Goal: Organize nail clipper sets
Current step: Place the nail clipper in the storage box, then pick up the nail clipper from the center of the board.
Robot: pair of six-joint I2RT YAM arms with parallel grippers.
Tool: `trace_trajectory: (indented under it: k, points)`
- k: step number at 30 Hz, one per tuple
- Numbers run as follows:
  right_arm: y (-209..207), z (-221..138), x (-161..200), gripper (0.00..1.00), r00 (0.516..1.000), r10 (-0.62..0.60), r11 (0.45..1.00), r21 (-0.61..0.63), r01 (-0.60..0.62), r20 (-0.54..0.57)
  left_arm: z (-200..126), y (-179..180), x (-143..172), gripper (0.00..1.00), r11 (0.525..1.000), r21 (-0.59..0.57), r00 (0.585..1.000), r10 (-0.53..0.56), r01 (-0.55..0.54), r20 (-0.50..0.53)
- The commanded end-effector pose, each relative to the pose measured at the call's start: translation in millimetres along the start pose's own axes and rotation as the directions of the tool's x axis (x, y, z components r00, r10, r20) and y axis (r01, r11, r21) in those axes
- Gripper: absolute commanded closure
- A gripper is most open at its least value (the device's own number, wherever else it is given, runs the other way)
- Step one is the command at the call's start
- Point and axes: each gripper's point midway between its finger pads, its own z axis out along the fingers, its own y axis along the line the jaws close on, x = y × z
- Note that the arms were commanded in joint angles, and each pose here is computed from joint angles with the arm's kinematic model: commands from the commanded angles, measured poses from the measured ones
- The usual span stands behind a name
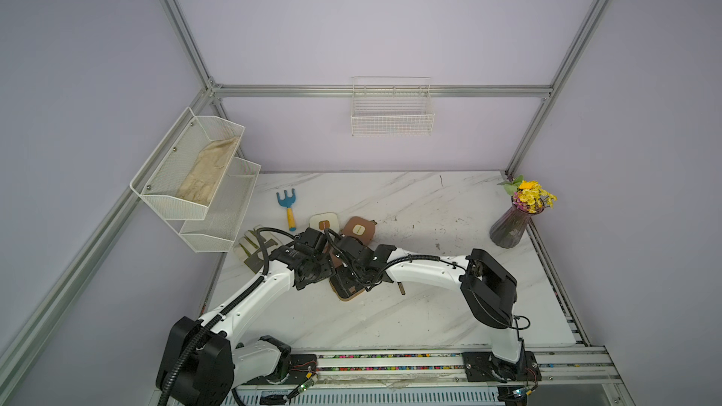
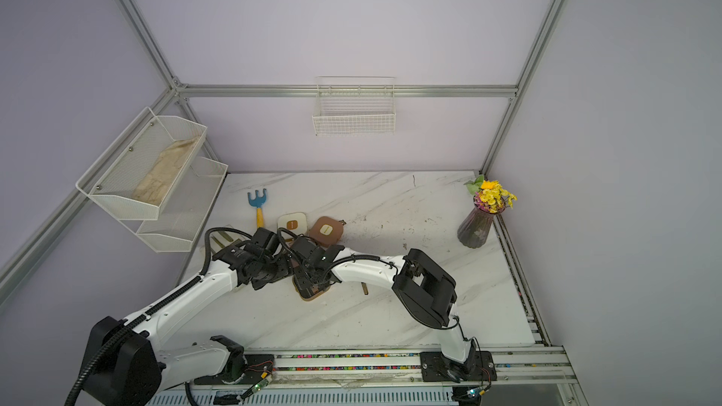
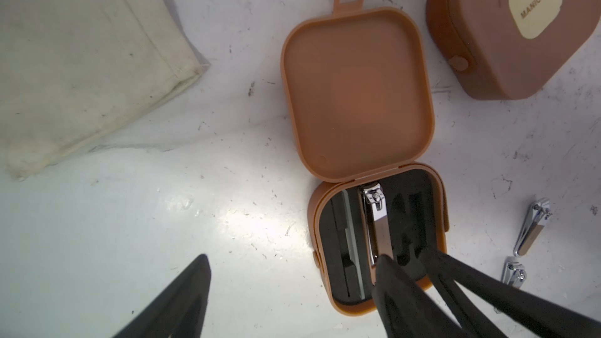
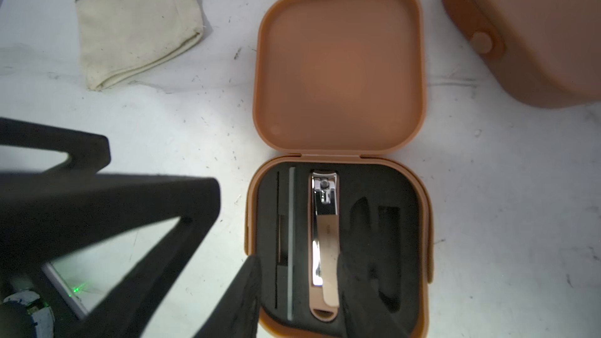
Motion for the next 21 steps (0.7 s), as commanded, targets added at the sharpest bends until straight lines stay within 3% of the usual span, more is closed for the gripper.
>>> trace_trajectory:
  k: [1, 11, 21]
  points:
    - [-10.2, 19.4, 21.9, 0.58, 0.998, 0.011, 0.998, 0.063, -0.007, -0.063, -17.5, -5.5, -15.5, 0.21, 0.997, 0.065, 0.998, -0.035, 0.032, 0.056]
    - [-20.5, 21.5, 26.1, 0.60, 0.998, 0.003, 0.993, 0.120, 0.004, -0.061, -14.0, 28.8, -12.8, 0.21, 0.995, 0.004, 0.993, -0.098, 0.098, 0.063]
    - [-24.2, 35.5, 45.6, 0.67, 0.994, -0.011, 0.987, 0.161, 0.028, -0.104, -13.6, 36.9, -10.7, 0.21, 0.994, -0.003, 0.992, -0.109, 0.109, 0.061]
